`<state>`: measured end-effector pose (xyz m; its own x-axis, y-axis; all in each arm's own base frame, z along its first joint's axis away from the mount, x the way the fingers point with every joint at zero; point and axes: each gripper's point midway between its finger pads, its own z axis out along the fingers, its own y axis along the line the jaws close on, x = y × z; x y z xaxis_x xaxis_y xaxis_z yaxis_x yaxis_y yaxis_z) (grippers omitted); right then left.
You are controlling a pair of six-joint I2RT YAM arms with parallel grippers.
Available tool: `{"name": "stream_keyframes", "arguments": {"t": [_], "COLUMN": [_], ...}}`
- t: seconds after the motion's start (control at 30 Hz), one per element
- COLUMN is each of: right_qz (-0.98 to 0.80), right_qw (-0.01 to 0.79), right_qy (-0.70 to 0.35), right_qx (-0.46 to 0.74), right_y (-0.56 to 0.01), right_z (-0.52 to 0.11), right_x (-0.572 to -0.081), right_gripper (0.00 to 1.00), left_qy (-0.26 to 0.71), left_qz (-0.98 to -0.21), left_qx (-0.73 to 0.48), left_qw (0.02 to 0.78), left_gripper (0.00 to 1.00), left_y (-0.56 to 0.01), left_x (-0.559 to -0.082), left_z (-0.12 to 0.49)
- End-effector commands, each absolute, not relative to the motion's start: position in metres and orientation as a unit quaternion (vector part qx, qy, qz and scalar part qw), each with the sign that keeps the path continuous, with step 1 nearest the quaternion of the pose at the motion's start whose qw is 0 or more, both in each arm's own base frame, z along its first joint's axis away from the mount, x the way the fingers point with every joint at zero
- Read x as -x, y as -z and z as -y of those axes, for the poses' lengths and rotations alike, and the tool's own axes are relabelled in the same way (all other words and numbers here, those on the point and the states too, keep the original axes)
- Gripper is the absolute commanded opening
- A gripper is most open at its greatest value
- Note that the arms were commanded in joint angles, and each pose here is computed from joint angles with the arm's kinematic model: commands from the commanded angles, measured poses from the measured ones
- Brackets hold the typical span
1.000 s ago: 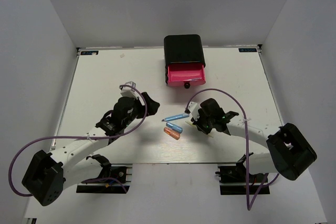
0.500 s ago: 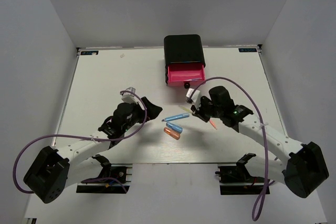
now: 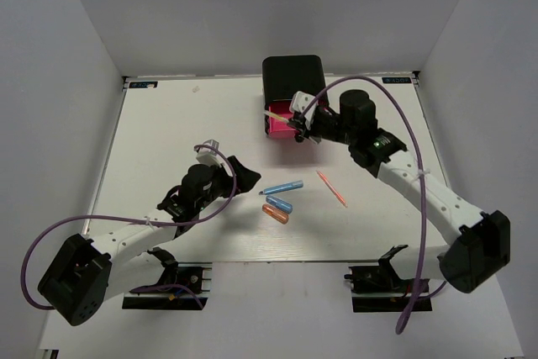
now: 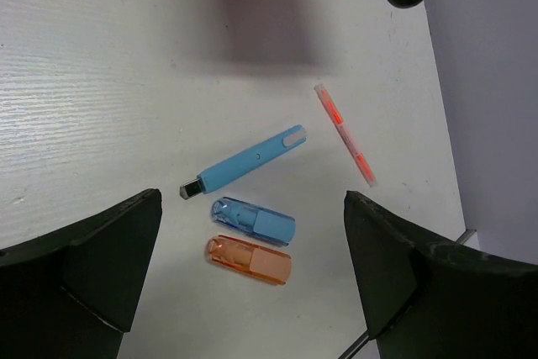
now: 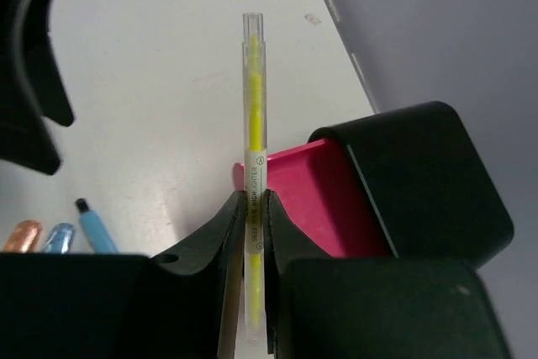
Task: Sort the stationery into containers
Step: Place the stationery into the container
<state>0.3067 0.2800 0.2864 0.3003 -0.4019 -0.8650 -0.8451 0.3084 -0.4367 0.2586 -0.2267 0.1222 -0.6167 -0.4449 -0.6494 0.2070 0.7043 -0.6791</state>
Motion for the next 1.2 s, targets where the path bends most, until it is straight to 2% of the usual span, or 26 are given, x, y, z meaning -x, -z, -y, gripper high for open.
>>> {"name": "stream_keyframes", "arguments": {"t": [0.0,0.2,0.43,0.57,0.77,0.83,0.9,0.97,1.0,1.03,1.07,1.1,1.13,1.17], "right_qz": [-0.518,-0.485,-0.522,-0.542,-0.555,-0.547,-0.534,-0.557,-0.546,-0.551,-0.568,-0.579,-0.588,-0.613], "right_qw": [0.614,0.627,0.593,0.566,0.555,0.569,0.594,0.604,0.635,0.649,0.672,0.696,0.69,0.669], "right_qy": [-0.17,-0.165,-0.171,-0.167,-0.169,-0.166,-0.165,-0.133,-0.112,-0.097,-0.109,-0.073,-0.075,-0.082], "right_qx": [0.571,0.586,0.589,0.599,0.596,0.591,0.579,0.554,0.535,0.516,0.462,0.418,0.415,0.413], "right_y": [-0.311,-0.307,-0.268,-0.243,-0.239,-0.255,-0.282,-0.284,-0.309,-0.313,-0.318,-0.325,-0.318,-0.308], "right_z": [-0.289,-0.29,-0.278,-0.269,-0.256,-0.25,-0.248,-0.233,-0.227,-0.218,-0.21,-0.193,-0.187,-0.179], "right_x": [-0.334,-0.372,-0.405,-0.414,-0.418,-0.414,-0.405,-0.409,-0.407,-0.401,-0.394,-0.402,-0.391,-0.384], "right_gripper": [0.0,0.0,0.0,0.11,0.41,0.48,0.49,0.57,0.66,0.9,0.9,0.9,0.86,0.6], "left_qy": [0.381,0.377,0.367,0.367,0.364,0.365,0.365,0.36,0.359,0.358,0.35,0.35,0.348,0.346], "left_qz": [-0.812,-0.814,-0.817,-0.817,-0.82,-0.824,-0.821,-0.825,-0.824,-0.825,-0.831,-0.831,-0.834,-0.834], "left_qx": [0.056,0.052,0.048,0.048,0.048,0.046,0.042,0.038,0.034,0.034,0.03,0.03,0.03,0.027], "left_qw": [0.439,0.439,0.441,0.441,0.438,0.432,0.437,0.434,0.438,0.437,0.431,0.431,0.428,0.43], "left_gripper": [0.99,0.99,0.99,0.99,0.99,0.99,0.99,0.99,0.99,0.99,0.99,0.99,0.99,0.99], "left_y": [-0.135,-0.138,-0.138,-0.138,-0.136,-0.133,-0.136,-0.133,-0.137,-0.137,-0.131,-0.131,-0.128,-0.127], "left_x": [-0.261,-0.262,-0.262,-0.262,-0.264,-0.263,-0.265,-0.267,-0.268,-0.27,-0.269,-0.269,-0.269,-0.269], "left_z": [0.229,0.23,0.227,0.227,0.228,0.23,0.231,0.232,0.232,0.234,0.233,0.233,0.233,0.233]}}
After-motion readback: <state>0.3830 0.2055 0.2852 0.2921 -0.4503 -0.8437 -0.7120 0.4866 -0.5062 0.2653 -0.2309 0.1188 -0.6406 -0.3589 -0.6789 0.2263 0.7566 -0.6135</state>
